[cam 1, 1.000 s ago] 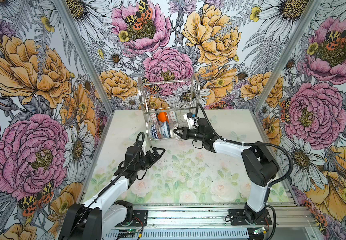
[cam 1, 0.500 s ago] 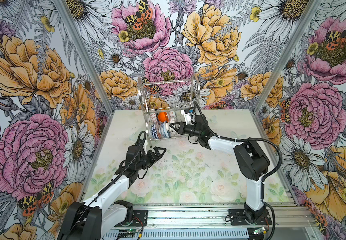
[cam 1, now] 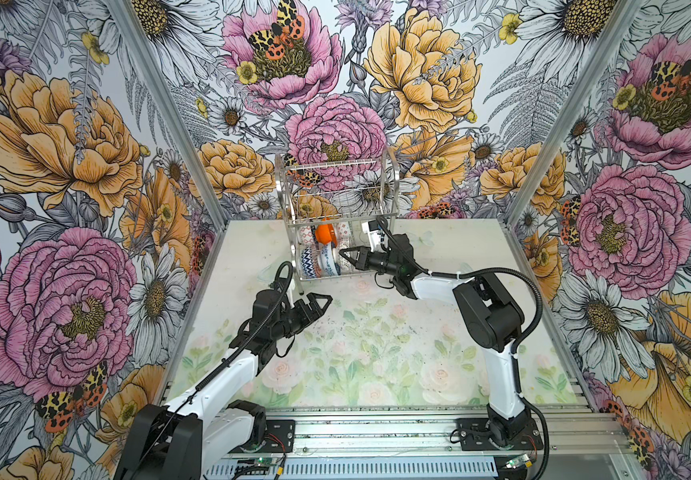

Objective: Load the bowls into the dish rack
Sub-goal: 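Push the red-starburst bowl into the slot beside the blue-floral bowl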

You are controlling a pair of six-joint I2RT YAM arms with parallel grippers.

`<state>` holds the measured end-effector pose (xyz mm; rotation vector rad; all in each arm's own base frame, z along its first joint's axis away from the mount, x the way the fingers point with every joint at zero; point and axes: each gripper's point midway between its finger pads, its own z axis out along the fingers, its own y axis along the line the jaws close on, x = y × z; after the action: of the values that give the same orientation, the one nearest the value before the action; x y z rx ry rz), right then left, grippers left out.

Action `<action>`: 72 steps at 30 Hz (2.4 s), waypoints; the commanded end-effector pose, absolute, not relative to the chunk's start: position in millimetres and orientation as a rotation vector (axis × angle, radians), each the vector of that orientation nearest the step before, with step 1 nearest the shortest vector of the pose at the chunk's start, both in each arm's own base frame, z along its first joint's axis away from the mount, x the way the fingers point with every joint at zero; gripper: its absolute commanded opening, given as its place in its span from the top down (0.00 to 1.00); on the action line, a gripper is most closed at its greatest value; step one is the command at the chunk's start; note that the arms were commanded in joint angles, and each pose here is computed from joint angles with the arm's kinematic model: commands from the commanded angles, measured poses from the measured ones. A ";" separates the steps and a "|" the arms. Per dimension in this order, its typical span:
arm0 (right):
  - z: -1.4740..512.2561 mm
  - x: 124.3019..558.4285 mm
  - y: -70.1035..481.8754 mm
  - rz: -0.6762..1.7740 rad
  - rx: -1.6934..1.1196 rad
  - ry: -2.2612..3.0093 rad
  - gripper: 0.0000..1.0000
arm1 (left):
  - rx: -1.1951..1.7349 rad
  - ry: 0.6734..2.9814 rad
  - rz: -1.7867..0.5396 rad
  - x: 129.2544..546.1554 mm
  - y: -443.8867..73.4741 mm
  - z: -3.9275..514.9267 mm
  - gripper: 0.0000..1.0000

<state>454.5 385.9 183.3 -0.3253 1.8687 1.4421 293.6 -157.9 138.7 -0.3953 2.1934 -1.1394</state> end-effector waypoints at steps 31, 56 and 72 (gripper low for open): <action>166.1 486.8 370.8 1.464 -0.280 1.806 1.00 | -0.380 2.161 -1.117 299.3 -149.7 142.1 0.02; 143.0 463.6 360.4 1.390 -0.436 1.959 1.00 | -0.388 2.151 -1.121 297.9 -149.6 147.0 0.01; 141.6 458.7 362.1 1.372 -0.462 1.991 0.93 | -0.386 2.145 -1.122 299.9 -152.8 151.3 0.01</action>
<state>468.8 365.1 144.6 -0.4667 1.9116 1.3568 295.7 -151.9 143.9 -0.4034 2.1691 -1.1313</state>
